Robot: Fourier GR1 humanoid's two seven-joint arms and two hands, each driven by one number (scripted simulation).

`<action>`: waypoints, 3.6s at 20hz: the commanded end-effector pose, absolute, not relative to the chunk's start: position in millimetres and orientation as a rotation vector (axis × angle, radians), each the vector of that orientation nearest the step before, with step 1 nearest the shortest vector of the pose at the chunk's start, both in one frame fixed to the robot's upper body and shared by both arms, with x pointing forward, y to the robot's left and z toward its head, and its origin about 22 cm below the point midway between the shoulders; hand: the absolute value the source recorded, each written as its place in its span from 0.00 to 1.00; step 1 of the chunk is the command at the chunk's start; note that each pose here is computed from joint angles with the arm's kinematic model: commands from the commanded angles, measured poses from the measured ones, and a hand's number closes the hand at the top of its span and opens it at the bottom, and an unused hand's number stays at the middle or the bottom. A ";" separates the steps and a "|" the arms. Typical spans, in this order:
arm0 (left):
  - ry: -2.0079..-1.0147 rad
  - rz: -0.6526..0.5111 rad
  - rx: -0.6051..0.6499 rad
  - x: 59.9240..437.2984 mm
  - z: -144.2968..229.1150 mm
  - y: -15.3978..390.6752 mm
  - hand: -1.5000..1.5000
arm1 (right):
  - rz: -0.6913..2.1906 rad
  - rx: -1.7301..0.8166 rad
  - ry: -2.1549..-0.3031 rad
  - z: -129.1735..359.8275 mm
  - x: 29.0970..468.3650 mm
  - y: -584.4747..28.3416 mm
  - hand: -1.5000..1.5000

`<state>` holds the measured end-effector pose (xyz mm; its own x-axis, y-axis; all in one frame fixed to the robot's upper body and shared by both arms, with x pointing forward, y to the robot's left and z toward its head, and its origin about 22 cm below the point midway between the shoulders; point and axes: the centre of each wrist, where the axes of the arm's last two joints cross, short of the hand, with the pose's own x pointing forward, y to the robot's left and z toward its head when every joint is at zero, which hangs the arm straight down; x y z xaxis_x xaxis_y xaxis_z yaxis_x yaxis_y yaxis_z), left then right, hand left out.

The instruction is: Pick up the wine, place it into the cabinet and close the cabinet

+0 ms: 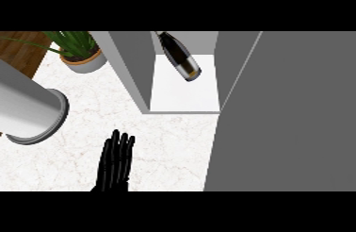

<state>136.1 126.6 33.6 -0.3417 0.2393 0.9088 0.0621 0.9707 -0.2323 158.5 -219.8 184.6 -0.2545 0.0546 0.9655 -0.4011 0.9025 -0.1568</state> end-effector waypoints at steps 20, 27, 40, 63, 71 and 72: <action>-1.970 0.231 -0.157 120.3 65.6 241.3 0.00 | 0.671 0.722 -1.648 190.1 95.7 -165.7 1.00; -1.956 0.196 -0.099 118.5 75.8 284.8 0.00 | 0.688 0.787 -1.632 198.5 88.8 -135.3 1.00; -1.951 0.202 -0.147 139.8 95.6 330.8 0.00 | 0.684 0.723 -1.673 188.0 90.0 -78.3 1.00; -1.955 0.236 -0.252 160.4 90.9 308.5 0.00 | 0.628 0.591 -1.770 244.2 186.7 8.8 1.00; -1.945 0.226 -0.215 155.8 83.3 311.3 0.00 | 0.630 0.403 -1.901 283.0 255.1 34.4 1.00; -1.952 0.251 -0.216 156.4 87.9 318.3 0.00 | 0.644 0.354 -1.898 269.1 260.4 39.9 1.00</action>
<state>151.6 313.3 90.5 -0.3710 0.2680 0.8891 0.0461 0.9616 -0.2706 237.2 23.9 265.2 -0.3508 -0.0145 0.9364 -0.5834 0.7855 -0.2064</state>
